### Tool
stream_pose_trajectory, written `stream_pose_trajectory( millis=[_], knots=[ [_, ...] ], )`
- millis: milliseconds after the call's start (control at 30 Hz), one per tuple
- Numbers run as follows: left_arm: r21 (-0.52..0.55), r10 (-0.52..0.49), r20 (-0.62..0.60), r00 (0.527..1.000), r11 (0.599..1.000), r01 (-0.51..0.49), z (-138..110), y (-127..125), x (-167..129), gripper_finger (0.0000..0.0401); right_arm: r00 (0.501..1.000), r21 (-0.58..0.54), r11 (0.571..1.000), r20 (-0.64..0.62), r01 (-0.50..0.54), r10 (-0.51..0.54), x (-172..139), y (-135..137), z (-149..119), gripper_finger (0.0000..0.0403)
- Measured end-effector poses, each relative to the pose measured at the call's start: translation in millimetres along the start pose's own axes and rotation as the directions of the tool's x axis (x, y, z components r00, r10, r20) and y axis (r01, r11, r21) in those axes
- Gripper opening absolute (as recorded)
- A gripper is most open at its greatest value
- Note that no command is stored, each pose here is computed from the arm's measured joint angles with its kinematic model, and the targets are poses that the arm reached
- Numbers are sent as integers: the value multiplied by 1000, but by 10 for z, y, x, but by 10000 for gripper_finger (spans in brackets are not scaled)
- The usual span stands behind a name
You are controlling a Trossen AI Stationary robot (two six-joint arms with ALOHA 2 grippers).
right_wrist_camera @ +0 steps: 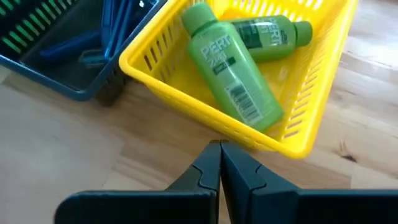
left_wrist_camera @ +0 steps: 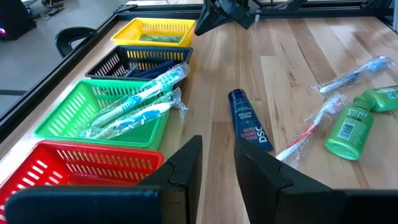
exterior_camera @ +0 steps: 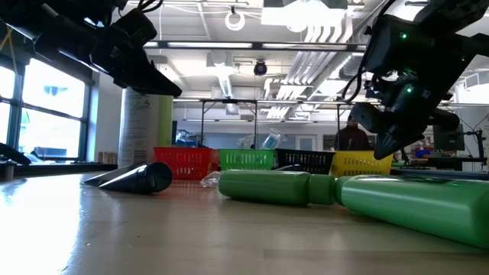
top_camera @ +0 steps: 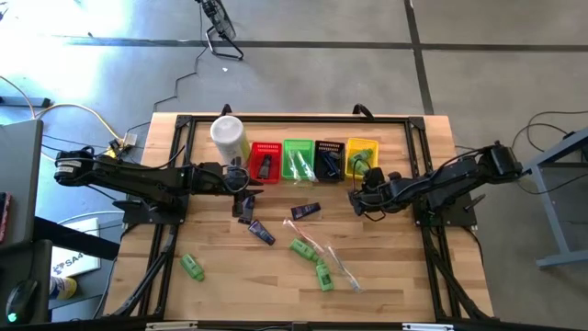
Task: Pick & Place Travel size toiletries
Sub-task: Adjust the bins
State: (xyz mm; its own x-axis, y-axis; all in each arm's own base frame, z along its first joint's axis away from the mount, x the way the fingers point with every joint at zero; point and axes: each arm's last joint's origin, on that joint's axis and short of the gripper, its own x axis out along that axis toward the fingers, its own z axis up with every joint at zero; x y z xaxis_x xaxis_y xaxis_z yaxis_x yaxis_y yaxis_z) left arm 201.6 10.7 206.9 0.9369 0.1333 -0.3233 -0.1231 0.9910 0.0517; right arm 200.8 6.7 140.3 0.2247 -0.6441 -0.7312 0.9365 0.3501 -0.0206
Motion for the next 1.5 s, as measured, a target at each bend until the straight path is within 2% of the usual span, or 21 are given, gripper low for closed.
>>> stream_pose_trajectory(
  millis=[200,433,700,1033,1500],
  knots=[
    [0,-1,0,1000,1000,1,0,0,0,88,1000,12,1000,-9,-21,21,-6,20,-5,2],
    [0,-1,0,1000,1000,1,0,0,0,88,972,-35,972,-36,-233,232,-104,220,-25,2],
    [0,0,0,1000,1000,0,0,0,0,88,953,-54,951,-12,-303,303,-12,375,-19,2],
    [0,0,0,1000,1000,0,0,0,0,88,947,-82,948,73,-308,313,230,579,-116,2],
    [2,4,0,1000,1000,-4,0,1,0,88,946,-41,967,198,-253,256,239,587,-83,2]
  ],
)
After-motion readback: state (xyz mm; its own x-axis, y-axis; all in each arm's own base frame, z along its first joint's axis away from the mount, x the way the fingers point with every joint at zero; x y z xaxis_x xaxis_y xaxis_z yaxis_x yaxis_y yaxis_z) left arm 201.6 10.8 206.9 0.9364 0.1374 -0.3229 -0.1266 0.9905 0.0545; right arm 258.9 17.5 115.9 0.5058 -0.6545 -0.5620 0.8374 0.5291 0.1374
